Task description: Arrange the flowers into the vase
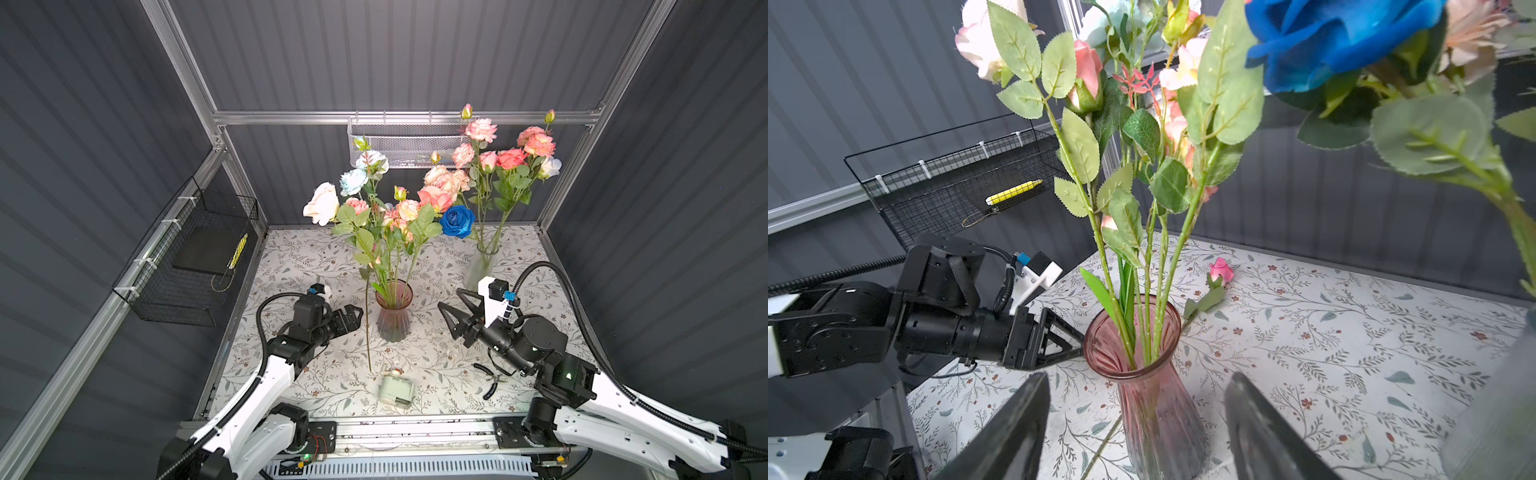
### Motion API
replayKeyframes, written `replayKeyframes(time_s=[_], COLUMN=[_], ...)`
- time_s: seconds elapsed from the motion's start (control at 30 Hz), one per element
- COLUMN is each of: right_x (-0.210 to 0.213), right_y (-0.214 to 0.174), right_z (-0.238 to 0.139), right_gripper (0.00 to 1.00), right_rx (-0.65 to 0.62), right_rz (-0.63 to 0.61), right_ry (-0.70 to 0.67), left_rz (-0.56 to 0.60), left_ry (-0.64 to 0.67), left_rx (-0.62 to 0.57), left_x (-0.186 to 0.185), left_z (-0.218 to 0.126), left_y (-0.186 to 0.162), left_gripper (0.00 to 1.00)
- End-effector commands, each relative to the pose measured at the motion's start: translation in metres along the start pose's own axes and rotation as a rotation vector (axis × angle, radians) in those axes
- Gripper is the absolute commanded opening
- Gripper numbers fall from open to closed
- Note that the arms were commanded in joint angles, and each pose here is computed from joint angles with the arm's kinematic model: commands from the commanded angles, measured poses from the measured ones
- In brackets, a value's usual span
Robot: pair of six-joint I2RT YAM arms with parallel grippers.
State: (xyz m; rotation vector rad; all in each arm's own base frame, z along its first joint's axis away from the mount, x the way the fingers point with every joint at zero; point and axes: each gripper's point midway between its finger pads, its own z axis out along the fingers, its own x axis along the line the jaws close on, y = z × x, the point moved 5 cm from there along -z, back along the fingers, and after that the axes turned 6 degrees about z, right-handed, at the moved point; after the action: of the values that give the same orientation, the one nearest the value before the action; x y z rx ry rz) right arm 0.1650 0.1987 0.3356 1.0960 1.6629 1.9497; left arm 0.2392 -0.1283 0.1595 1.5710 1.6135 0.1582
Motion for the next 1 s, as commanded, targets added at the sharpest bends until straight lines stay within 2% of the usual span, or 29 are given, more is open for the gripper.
replayKeyframes(time_s=[0.0,0.07,0.27,0.4,0.53,0.63,0.83,0.97], right_x=[-0.007,-0.007,-0.01,-0.012,-0.014,-0.015,-0.016,-0.017], right_y=[-0.005,-0.005,-0.006,-0.005,-0.004,-0.002,-0.002,0.0], right_z=[-0.002,-0.003,-0.008,-0.014,-0.02,-0.022,-0.023,-0.027], right_gripper=[0.69,0.69,0.69,0.69,0.69,0.69,0.69,0.69], right_rx=[0.008,0.009,0.004,-0.003,-0.014,-0.022,-0.029,-0.039], right_rz=[0.001,0.005,0.014,0.016,0.017,0.014,0.009,0.014], right_ry=[-0.038,-0.037,-0.044,-0.048,-0.057,-0.062,-0.065,-0.062], left_rz=[0.081,0.079,0.111,0.13,0.182,0.212,0.259,0.232], left_ry=[0.107,0.167,0.233,0.277,0.349,0.437,0.564,0.619], left_rx=[-0.031,0.001,0.083,0.106,0.13,0.163,0.232,0.252], left_x=[0.001,0.012,0.027,0.034,0.034,0.039,0.051,0.06], left_z=[0.015,0.028,0.073,0.091,0.095,0.094,0.096,0.093], left_y=[0.002,-0.005,-0.025,-0.03,-0.033,-0.036,-0.047,-0.053], left_gripper=[0.96,0.96,0.9,0.87,0.86,0.74,0.7,0.58])
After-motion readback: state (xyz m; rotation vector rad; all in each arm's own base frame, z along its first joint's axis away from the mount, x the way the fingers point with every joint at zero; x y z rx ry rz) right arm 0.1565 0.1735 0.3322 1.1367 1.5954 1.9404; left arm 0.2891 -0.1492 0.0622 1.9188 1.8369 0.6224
